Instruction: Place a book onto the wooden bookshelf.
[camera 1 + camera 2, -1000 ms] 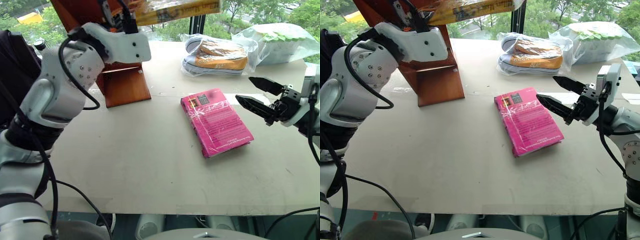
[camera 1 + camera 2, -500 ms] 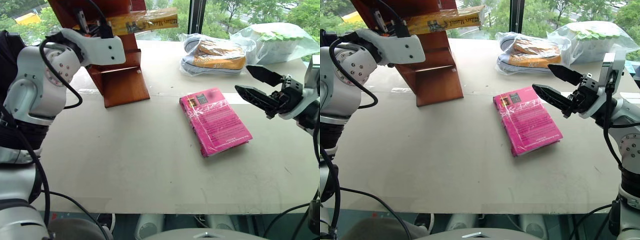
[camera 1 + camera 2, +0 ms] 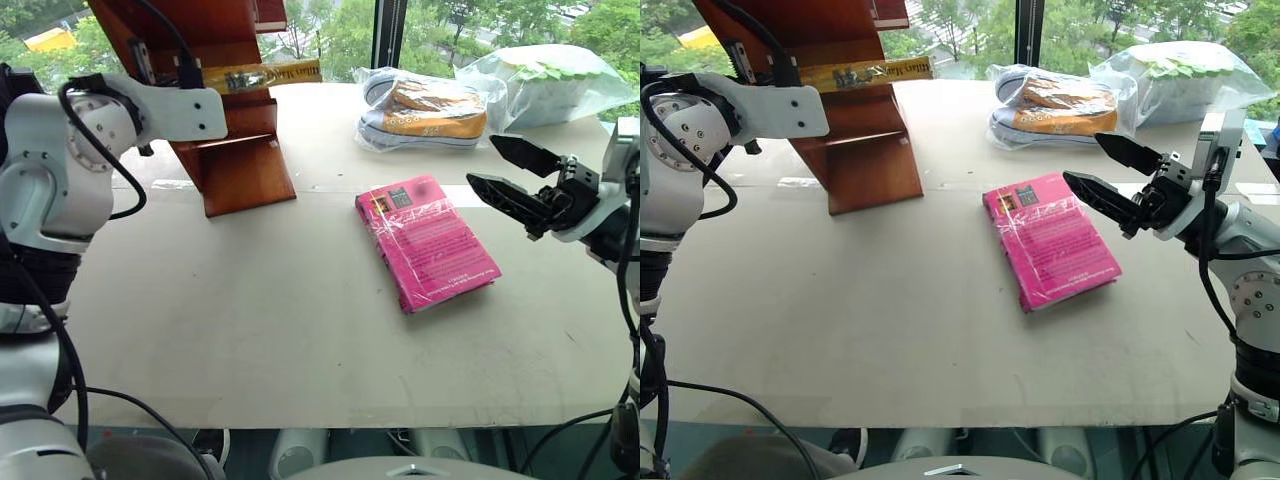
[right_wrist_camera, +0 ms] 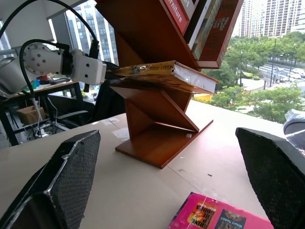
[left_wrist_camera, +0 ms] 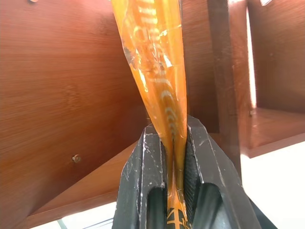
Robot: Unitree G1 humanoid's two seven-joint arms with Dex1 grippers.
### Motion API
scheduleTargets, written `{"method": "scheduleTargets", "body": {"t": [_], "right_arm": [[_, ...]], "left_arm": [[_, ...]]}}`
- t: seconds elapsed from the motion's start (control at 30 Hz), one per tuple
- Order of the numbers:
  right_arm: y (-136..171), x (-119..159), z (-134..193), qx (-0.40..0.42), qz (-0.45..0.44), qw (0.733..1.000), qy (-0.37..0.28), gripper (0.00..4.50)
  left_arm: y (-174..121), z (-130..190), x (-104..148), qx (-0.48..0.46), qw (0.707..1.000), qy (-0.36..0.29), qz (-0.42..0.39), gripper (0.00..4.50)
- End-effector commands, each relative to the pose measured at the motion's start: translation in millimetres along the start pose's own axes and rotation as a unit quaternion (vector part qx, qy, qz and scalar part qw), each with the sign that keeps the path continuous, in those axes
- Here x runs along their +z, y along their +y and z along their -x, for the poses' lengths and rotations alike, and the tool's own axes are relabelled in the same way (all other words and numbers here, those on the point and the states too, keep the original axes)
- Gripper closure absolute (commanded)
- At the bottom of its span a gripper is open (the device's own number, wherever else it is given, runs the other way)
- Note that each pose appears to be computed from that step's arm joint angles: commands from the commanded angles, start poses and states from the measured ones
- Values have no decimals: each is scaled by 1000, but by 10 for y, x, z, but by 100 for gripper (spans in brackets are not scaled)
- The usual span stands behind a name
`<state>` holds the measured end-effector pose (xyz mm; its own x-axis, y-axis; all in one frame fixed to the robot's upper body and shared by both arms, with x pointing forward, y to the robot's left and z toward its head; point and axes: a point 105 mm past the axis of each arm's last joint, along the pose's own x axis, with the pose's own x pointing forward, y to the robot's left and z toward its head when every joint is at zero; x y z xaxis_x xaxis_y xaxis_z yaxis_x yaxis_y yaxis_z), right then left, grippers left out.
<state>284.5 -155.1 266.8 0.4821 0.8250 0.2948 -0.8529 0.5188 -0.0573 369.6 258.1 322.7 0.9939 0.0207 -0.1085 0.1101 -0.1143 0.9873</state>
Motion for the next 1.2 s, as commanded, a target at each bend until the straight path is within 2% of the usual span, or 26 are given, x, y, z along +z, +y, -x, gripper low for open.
{"method": "scheduleTargets", "body": {"t": [0.03,0.07,0.2,0.3,0.43,0.6,0.63,0.73,0.8,0.87,0.93,0.97,1.0,1.03,1.1,1.2], "right_arm": [[42,75,-14,7,17,1000,-14,0],[40,76,-16,7,17,1000,-15,0],[22,83,-5,7,18,1000,-15,0],[19,74,-8,7,16,1000,-14,0],[7,48,-6,6,15,1000,-12,0],[-36,41,22,4,19,1000,-7,0],[-51,33,39,1,20,1000,-4,0],[-134,10,125,-20,17,1000,-8,0],[-224,-180,291,-49,17,999,16,0],[-269,-367,444,-67,18,997,47,0],[-330,-558,650,-93,17,993,77,0],[-366,-650,769,-108,20,990,93,0],[-391,-711,852,-118,23,987,103,0],[-409,-781,939,-126,24,985,116,0],[-406,-943,1112,-134,29,979,150,0],[-381,-1104,1291,-142,22,974,175,0]], "left_arm": [[191,132,-155,27,999,36,18,353],[180,133,-144,23,999,36,20,336],[166,153,-133,15,999,41,24,132],[181,187,-151,17,998,47,25,3],[202,260,-171,25,998,54,37,3],[150,399,-177,26,994,54,93,3],[113,428,-160,34,990,51,124,3],[-102,484,94,51,973,3,227,3],[-400,476,321,33,943,-42,328,3],[-669,479,509,-1,915,-76,397,3],[-1035,513,784,-69,865,-118,483,3],[-1178,545,904,-88,827,-140,537,3],[-1296,568,953,-102,804,-143,568,3],[-1398,603,1019,-115,809,-157,555,3],[-1618,697,1118,-139,772,-173,595,3],[-1844,772,1120,-142,746,-168,629,3]]}}
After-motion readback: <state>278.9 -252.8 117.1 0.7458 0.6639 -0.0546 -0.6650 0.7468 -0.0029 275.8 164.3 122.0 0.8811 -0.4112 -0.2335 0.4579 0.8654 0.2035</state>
